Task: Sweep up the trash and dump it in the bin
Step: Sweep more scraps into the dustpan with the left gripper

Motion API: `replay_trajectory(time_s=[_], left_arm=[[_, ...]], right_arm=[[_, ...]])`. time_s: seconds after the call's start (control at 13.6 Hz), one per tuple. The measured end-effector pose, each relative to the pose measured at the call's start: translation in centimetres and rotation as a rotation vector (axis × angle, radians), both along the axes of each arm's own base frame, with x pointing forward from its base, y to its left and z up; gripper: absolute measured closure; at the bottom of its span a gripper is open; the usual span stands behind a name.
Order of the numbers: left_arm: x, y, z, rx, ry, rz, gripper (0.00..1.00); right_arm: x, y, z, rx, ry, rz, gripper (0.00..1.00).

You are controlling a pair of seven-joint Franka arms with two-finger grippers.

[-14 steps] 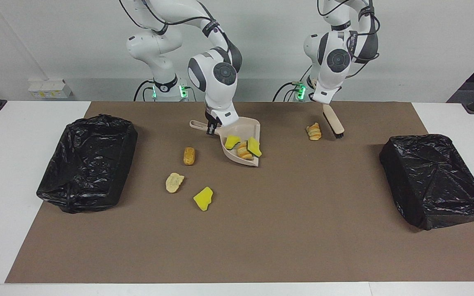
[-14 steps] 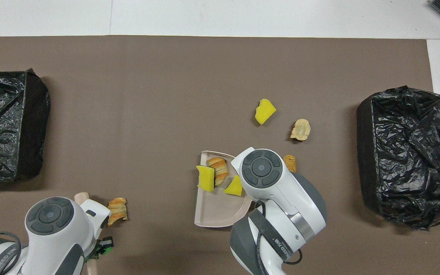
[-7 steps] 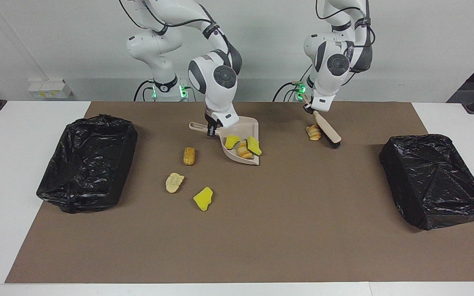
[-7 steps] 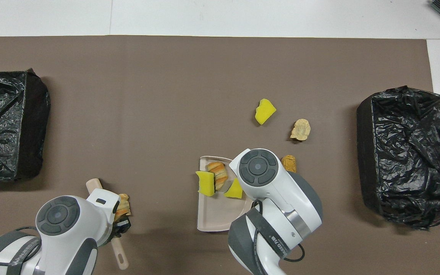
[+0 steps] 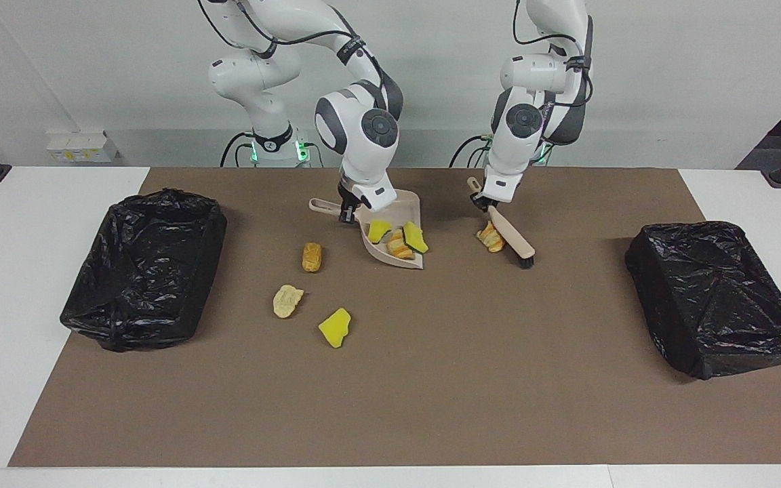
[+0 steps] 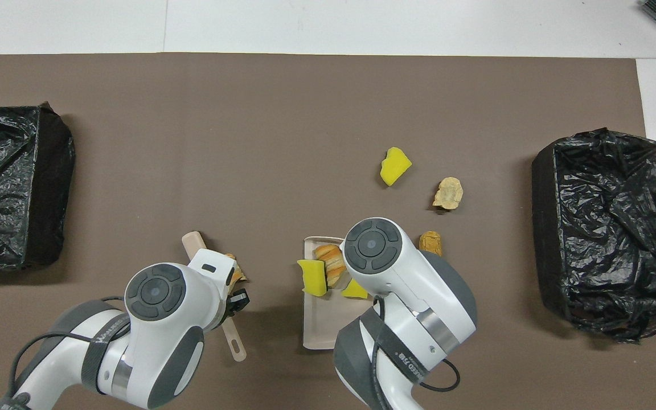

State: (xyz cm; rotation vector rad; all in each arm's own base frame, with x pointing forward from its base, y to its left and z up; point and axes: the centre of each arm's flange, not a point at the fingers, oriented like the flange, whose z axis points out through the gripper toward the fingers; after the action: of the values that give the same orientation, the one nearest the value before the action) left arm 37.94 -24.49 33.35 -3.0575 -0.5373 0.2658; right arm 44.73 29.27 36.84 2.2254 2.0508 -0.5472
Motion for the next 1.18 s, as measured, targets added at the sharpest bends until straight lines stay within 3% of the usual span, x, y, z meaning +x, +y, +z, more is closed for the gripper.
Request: replay_trajectory(time_s=[0.29,0.66,1.03,1.18], left_arm=[[1.1,-2.7,1.1,-0.031,0.004,-0.034,0.74],[1.8,-3.0,4.0,-0.023,0.073,-0.104,0.74],[1.9,0.3,2.0,-0.051,0.129,-0.277,0.74],[1.4,0.2,1.5,-0.048,0.118,-0.292,0.74]], right_arm=[[0.5,0.3,0.0,0.001,-0.002,0.000,0.68],[0.6,0.4,-0.2,-0.011,-0.018,-0.071,0.68],[-0.9,2.7,-1.1,0.009,-0.029,-0.200,0.68],[-1.1,2.9,-1.1,0.027,-0.017,-0.214,0.68]])
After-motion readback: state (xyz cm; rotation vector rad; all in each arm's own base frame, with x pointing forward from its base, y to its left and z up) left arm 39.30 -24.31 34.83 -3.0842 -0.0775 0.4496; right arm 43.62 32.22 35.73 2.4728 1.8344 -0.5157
